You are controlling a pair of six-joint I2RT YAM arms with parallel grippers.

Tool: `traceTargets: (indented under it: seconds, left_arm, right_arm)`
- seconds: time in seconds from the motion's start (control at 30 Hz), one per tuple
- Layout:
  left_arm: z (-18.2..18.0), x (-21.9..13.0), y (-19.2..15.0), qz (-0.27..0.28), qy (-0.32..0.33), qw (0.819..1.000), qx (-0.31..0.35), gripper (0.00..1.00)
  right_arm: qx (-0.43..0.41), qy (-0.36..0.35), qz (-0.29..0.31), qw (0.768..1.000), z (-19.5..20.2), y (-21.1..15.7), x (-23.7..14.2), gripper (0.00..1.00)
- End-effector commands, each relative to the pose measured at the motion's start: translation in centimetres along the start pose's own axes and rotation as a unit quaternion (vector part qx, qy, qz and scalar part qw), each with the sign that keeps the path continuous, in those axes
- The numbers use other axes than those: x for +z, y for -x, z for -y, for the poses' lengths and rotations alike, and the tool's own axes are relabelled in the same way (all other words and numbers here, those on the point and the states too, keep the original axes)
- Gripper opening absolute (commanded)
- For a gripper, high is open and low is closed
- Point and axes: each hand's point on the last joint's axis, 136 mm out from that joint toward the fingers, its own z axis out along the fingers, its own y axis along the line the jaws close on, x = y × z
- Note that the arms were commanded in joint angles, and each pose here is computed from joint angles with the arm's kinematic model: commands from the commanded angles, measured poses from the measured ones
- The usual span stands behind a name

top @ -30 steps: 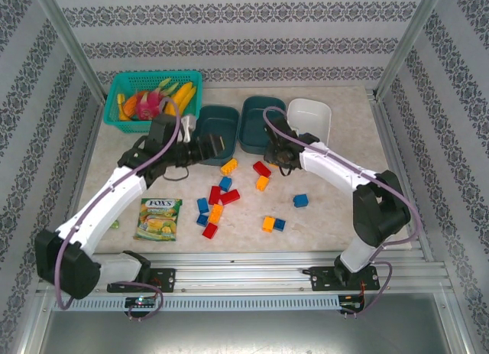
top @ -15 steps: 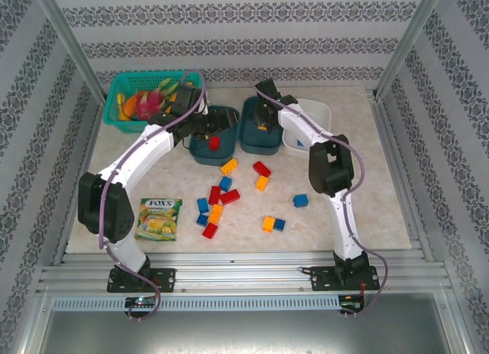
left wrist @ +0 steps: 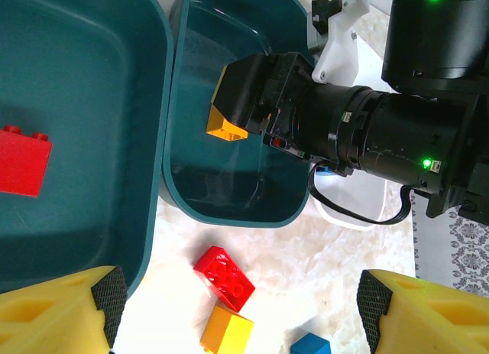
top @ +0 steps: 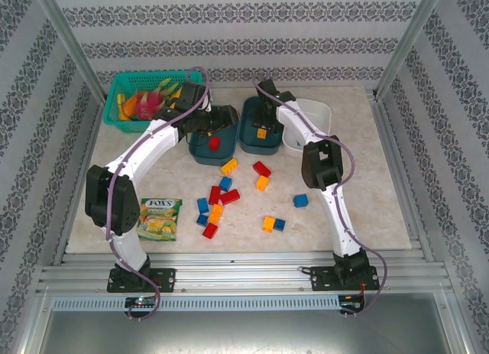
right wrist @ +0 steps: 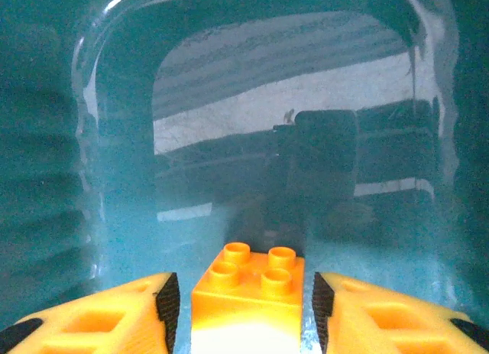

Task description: Sort the legos into containers by color

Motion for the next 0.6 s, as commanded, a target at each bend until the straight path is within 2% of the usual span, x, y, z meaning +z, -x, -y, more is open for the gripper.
traceTargets:
  seconds: [0.0,0.1,0.37,0.47,0.57]
  left_arm:
    - [-0.2,-0.9,0.4,0.002,0.006,1.0,0.003,0.81]
    - [-0.1,-1.3,0.4,0.003,0.007,1.0,0.004,0.81]
    - [1.7,-4.2,1.0,0.009,-0.015,1.0,0.017,0.81]
    - [3.5,-5.9,0.8,0.006,-0.047,0.998,0.036,0.81]
    - [5.0,-7.1,-0.4,-0.013,-0.083,0.995,0.056,0.81]
  right_arm:
    - [0.0,0.029,0.021,0.999,-1.6,1.5,-4.3,0.55]
    - [0.001,0.043,0.042,0.998,-2.3,2.7,-6.7,0.57]
    - [-0.009,0.084,0.12,0.989,-4.1,5.5,-16.3,0.55]
    - [-0.01,0.081,0.133,0.988,-3.5,4.6,-19.6,0.52]
    - [0.017,0.063,0.125,0.99,-1.7,1.9,-22.0,0.48]
